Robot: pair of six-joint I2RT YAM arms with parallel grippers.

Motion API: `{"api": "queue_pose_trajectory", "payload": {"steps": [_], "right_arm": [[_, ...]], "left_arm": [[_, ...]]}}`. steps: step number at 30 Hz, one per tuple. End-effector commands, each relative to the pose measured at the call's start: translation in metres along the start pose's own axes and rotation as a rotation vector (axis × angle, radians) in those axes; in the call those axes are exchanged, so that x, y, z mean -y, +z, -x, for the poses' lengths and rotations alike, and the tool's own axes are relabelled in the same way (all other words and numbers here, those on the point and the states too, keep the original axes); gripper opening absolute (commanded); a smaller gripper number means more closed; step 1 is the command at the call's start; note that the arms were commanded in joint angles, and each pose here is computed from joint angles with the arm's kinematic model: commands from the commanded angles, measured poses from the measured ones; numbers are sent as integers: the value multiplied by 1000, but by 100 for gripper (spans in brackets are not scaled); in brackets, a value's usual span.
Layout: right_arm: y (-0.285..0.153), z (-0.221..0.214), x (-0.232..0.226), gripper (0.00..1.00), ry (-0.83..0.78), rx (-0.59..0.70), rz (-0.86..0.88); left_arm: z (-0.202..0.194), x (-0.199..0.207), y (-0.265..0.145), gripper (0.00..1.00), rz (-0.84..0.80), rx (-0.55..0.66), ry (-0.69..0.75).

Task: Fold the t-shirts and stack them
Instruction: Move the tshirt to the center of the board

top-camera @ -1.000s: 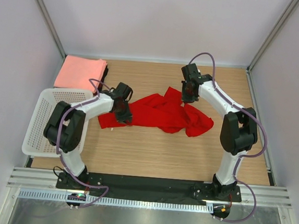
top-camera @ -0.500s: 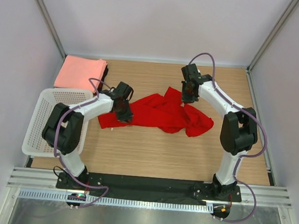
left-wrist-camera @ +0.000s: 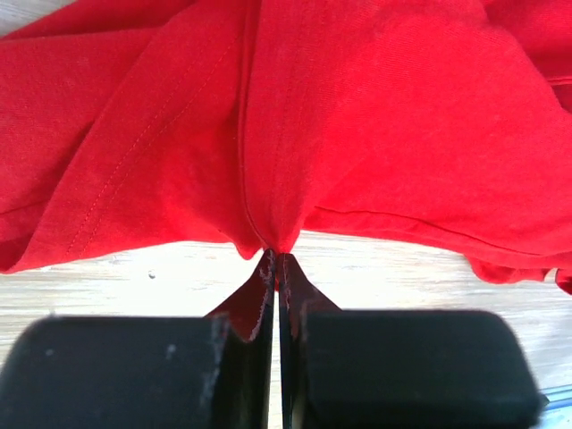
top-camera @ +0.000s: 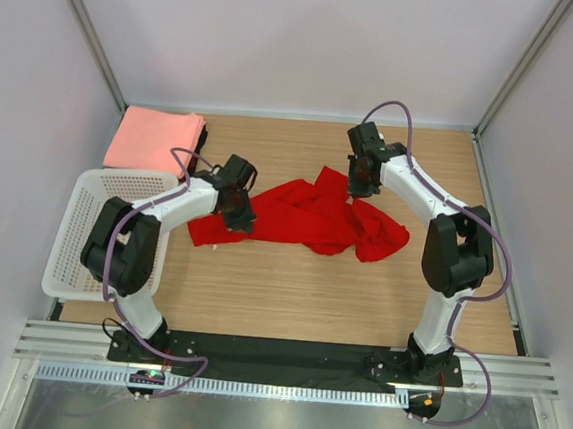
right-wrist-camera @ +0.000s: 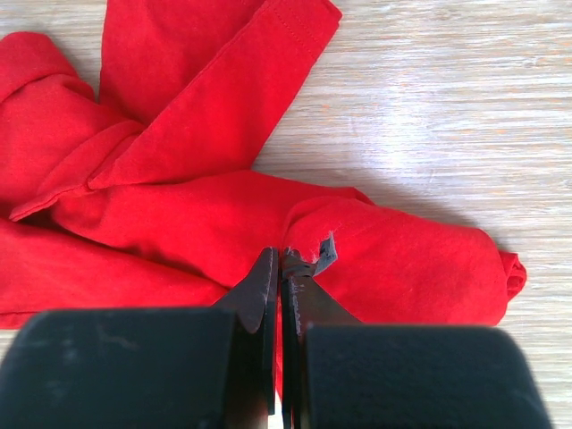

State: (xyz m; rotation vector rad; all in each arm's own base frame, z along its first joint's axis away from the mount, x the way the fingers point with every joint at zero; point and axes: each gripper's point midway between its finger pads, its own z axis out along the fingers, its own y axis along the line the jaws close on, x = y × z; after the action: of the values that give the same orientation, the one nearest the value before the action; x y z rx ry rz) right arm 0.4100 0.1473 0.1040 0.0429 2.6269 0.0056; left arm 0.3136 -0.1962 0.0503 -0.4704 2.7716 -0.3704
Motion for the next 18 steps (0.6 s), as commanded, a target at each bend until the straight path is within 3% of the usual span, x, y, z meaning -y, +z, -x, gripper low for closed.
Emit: {"api": "queue_pose_trajectory", "payload": {"steps": [1,13,15,16,18], "right_arm": [[-22,21,-12,1,24,82,47],[-3,67,-82,1,-47,159,150],[-5,68,-89,9,-62,161,165],[-9,70,-88,23,-51,165,162],[-16,70,-76,33,-29,169,116]], "left_arm": [[15,11,-10,0,-16,43,28],[92,-61,-45,0,179,201,-55],[98,-71,-45,0,205,208,-61],[100,-74,-44,0,212,209,-67],[102,-78,-43,0,216,210,-71]]}}
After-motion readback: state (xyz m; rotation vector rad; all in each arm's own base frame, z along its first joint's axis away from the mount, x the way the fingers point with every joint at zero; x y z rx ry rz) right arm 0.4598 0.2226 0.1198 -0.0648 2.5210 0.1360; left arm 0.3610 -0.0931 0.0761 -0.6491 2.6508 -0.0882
